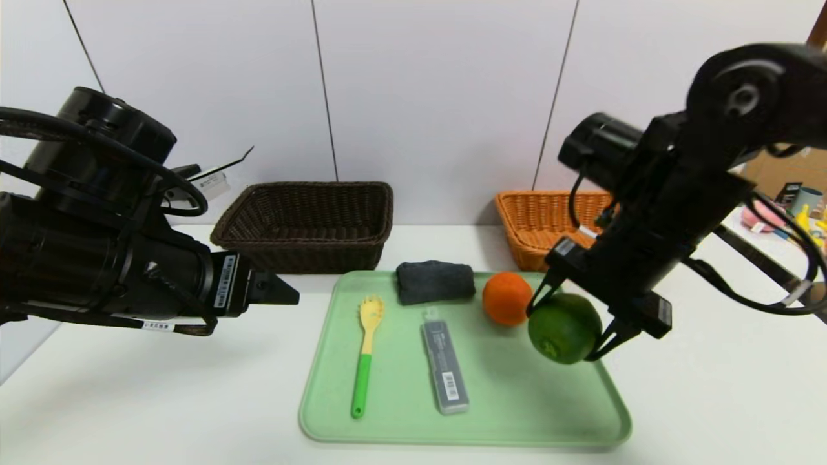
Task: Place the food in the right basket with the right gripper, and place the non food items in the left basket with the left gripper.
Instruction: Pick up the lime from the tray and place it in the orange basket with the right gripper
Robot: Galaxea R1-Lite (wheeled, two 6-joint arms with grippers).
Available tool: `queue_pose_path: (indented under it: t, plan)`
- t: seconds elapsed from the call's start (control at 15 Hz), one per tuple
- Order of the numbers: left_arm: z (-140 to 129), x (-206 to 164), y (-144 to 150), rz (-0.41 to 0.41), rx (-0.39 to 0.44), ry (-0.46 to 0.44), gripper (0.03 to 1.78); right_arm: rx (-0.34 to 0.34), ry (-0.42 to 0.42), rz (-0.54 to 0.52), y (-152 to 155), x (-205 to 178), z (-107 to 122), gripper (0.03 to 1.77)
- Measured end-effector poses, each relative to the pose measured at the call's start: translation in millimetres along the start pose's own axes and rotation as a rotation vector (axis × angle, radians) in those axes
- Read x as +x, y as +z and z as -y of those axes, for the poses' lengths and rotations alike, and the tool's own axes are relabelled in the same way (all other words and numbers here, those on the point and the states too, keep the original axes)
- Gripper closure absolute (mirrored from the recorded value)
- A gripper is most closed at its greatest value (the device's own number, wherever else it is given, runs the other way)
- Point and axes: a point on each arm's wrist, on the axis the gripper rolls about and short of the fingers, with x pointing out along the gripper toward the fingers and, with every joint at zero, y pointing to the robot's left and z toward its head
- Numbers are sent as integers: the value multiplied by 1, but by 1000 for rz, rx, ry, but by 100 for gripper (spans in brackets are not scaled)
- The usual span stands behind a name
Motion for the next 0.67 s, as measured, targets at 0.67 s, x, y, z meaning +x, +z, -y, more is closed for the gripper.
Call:
queue_pose_path:
  t: [0.67]
  plan:
    - [4, 0, 0, 0, 21, -12, 12, -223, 356, 649, 92, -73, 1, 80]
